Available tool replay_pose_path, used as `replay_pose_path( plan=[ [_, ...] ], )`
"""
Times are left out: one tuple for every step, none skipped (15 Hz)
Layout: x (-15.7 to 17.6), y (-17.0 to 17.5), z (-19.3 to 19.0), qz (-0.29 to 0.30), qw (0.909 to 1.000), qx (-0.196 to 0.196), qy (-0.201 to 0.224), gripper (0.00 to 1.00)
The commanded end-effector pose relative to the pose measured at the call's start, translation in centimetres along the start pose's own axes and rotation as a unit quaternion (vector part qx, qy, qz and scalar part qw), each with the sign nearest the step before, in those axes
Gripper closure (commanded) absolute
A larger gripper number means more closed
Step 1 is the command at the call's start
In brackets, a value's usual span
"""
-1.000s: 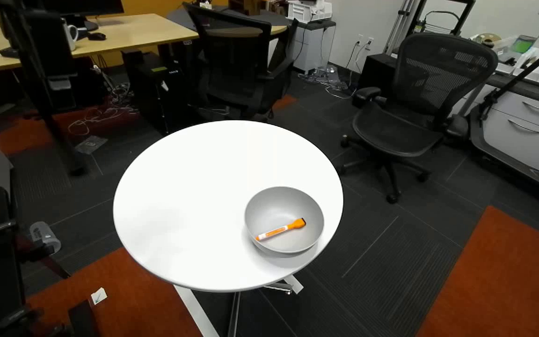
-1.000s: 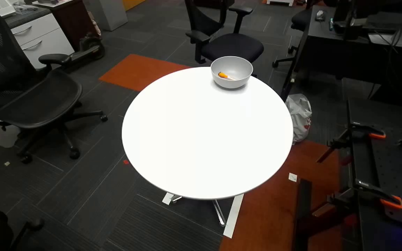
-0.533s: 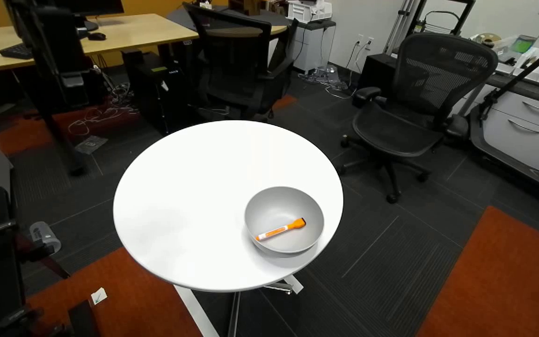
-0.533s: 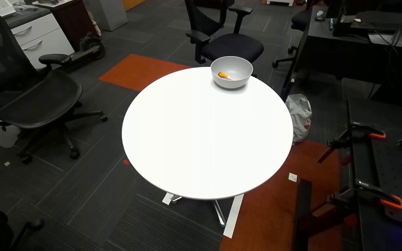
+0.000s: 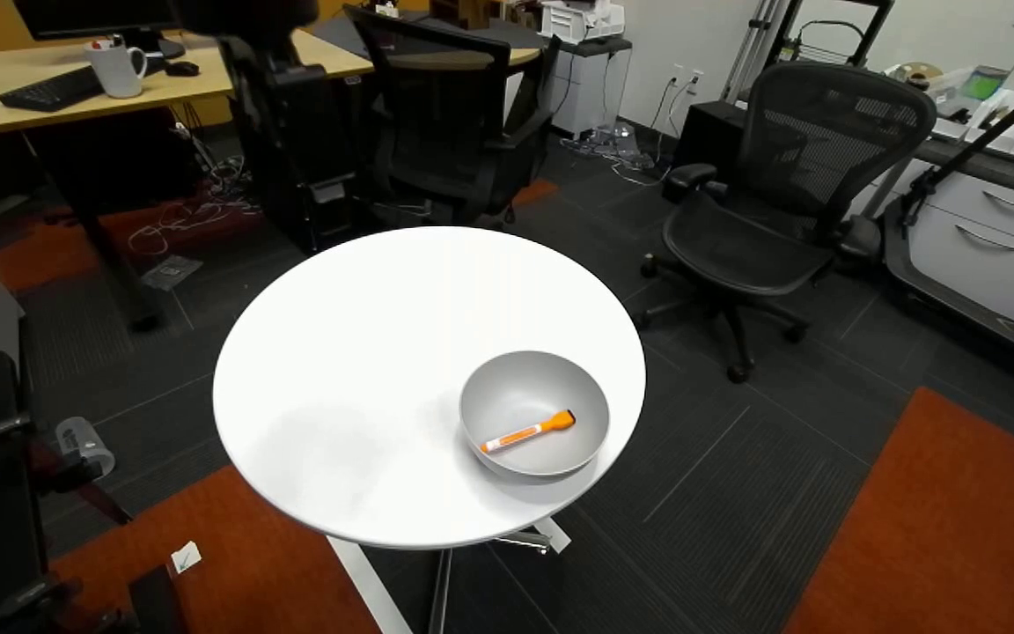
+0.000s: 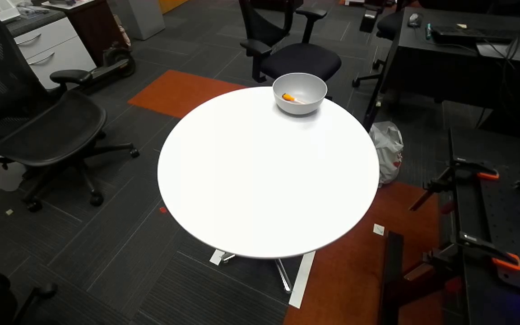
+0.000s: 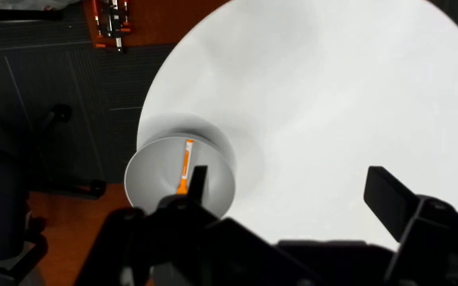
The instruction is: Remove the orange marker from the grey bowl
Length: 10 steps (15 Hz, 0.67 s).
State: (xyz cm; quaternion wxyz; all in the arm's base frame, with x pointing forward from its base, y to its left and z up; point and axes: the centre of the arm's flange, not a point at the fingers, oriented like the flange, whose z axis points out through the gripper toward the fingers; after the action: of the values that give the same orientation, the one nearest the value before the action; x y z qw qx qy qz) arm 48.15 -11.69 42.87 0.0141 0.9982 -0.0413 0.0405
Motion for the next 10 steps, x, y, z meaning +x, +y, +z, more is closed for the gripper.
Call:
replay_pose_path(
  plan=[
    [5.1,1.3,3.2,0.043,0.9989,-0.014,0.014,0.0],
    [6.0,1.6,4.3,0.052,0.9984,-0.018,0.018,0.0],
    [7.0,2.0,5.5,0.062,0.9976,-0.021,0.022,0.0],
    [7.8,2.5,6.7,0.069,0.9971,-0.023,0.023,0.0],
    [8.6,2.8,7.7,0.079,0.9962,-0.027,0.025,0.0],
    [9.3,3.3,8.9,0.086,0.9956,-0.029,0.025,0.0],
    [9.8,3.8,9.9,0.095,0.9948,-0.031,0.022,0.0],
    [10.3,4.4,10.9,0.101,0.9942,-0.031,0.02,0.0],
    [10.7,4.8,11.8,0.108,0.9935,-0.032,0.015,0.0],
    [11.1,5.3,12.7,0.112,0.9931,-0.032,0.012,0.0]
  ],
)
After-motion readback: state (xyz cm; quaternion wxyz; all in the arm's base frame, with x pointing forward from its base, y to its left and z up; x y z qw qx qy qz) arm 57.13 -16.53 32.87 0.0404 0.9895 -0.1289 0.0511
